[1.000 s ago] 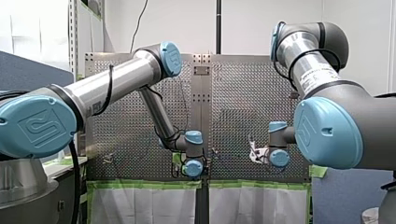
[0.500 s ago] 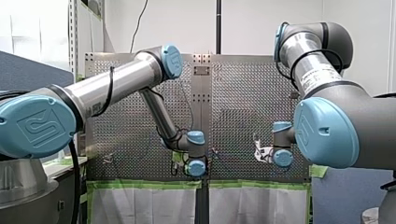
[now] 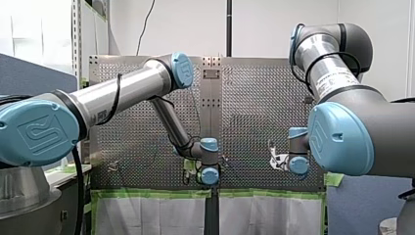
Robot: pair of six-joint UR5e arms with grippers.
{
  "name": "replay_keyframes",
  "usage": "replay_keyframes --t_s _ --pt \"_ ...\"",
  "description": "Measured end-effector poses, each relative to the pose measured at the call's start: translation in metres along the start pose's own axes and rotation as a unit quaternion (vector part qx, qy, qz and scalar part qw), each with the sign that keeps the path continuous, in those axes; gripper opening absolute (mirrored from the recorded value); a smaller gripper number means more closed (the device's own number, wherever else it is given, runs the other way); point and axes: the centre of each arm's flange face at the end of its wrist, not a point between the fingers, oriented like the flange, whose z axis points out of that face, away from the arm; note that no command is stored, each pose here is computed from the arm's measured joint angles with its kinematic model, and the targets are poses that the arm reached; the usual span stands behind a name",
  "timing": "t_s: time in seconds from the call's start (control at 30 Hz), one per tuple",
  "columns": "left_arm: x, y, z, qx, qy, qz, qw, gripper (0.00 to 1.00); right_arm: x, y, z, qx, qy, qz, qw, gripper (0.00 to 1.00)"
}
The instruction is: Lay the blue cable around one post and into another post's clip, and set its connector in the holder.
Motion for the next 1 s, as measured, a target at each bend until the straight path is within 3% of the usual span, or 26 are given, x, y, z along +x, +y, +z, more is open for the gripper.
replay_keyframes --t_s 0.37,0.43,0.5,0.53,0.57,0.6,0.63,0.67,0.8,1.0 --pt "-0.001 0.004 0.006 0.001 0.005 0.007 1.0000 0.01 0.001 0.016 0.007 -0.027 0.006 0.0018 0.9996 0.00" --pt "0.000 0.004 0.006 0.007 0.008 0.010 0.9999 0.07 0.001 0.017 0.007 -0.028 0.005 0.0021 0.9996 0.00" --pt "0.001 0.003 0.006 0.014 0.013 0.014 0.9997 0.31 0.000 0.017 0.006 -0.027 0.002 0.0018 0.9996 0.00" --pt "0.001 0.003 0.005 0.019 0.017 0.017 0.9995 0.31 0.000 0.017 0.006 -0.027 0.001 0.0016 0.9996 0.00" --pt "0.002 0.003 0.005 0.023 0.021 0.019 0.9994 0.57 -0.001 0.017 0.006 -0.027 -0.001 0.0015 0.9996 0.00" --pt "0.003 0.003 0.004 0.026 0.024 0.020 0.9992 0.74 -0.001 0.016 0.005 -0.026 -0.002 0.0011 0.9996 0.00" --pt "0.004 0.003 0.003 0.031 0.029 0.023 0.9988 0.74 -0.001 0.016 0.005 -0.026 -0.003 0.0008 0.9997 0.00" --pt "0.005 0.003 0.003 0.035 0.033 0.026 0.9985 0.98 -0.001 0.016 0.005 -0.026 -0.004 0.0006 0.9997 0.00" --pt "0.009 0.005 -0.002 0.052 0.050 0.037 0.9967 0.98 -0.002 0.015 0.004 -0.025 -0.007 0.0009 0.9997 0.00" --pt "0.017 0.016 -0.015 0.071 0.086 0.054 0.9923 0.98 -0.003 0.013 0.002 -0.023 -0.015 -0.0016 0.9996 0.00"
